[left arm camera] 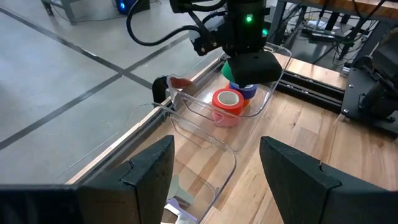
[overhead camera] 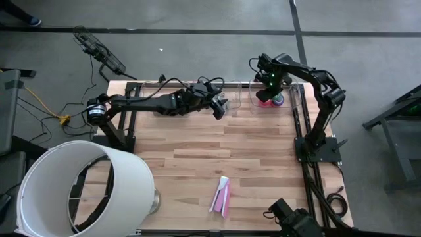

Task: Pick and place Stapler, Stapler remover, tape
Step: Put the green tape into the right transparent bin

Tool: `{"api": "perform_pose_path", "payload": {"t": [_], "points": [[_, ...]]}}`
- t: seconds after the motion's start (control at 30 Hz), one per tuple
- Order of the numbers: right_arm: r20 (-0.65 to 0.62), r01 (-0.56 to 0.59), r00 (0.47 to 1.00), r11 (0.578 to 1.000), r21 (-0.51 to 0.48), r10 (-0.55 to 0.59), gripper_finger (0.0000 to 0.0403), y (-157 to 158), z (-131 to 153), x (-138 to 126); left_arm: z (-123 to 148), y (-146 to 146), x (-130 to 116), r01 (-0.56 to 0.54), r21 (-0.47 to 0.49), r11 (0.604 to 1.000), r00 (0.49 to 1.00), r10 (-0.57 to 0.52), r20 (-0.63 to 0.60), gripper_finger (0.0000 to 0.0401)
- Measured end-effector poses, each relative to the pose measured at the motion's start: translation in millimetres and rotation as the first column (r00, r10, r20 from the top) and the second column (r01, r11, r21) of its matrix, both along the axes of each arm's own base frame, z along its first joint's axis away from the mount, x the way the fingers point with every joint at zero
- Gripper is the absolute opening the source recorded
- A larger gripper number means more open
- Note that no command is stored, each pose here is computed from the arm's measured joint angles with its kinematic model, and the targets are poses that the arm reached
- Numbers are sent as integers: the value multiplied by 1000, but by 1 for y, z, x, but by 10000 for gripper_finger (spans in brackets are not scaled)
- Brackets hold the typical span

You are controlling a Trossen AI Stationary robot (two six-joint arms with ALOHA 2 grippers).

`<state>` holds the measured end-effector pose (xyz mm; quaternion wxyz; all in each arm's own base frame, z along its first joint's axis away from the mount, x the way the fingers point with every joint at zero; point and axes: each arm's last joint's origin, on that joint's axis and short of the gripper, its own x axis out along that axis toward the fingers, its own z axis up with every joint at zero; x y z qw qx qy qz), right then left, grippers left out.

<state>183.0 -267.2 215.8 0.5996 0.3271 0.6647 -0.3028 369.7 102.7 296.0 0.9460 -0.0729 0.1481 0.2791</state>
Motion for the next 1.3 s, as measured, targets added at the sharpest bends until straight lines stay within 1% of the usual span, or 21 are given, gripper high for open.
{"api": "perform_pose_path", "payload": {"t": [0.2,0.3,0.37,0.47,0.6,0.73,0.8,1.0,1.2,1.3], "points": [[1,-26,1000,1000,1,26,36,0,0,1,0,0,0,0,0,1000,1000,0,0,234],[-4,-80,997,997,14,80,36,3,0,2,0,0,0,0,1,1000,1000,0,0,234],[-3,-140,990,990,25,141,36,6,0,4,0,0,0,0,0,1000,1000,0,0,234],[-16,-241,970,970,21,241,36,8,0,8,0,0,0,-1,1,1000,1000,1,0,234],[-46,-358,933,934,17,358,36,10,0,11,0,0,0,-1,1,1000,1000,1,0,234],[-42,-447,893,894,26,448,36,11,0,12,0,0,0,-1,1,1000,1000,1,0,234],[-31,-469,882,883,30,470,36,11,0,12,0,0,0,-1,1,1000,1000,1,0,234],[-38,-497,866,867,30,498,36,11,0,12,0,0,0,-1,1,1000,1000,1,0,234],[-55,-500,863,865,54,502,36,12,1,10,0,0,0,-1,1,1000,1000,1,0,234],[-93,-506,856,861,48,508,36,12,1,9,0,0,0,-2,1,1000,1000,2,-1,234]]}}
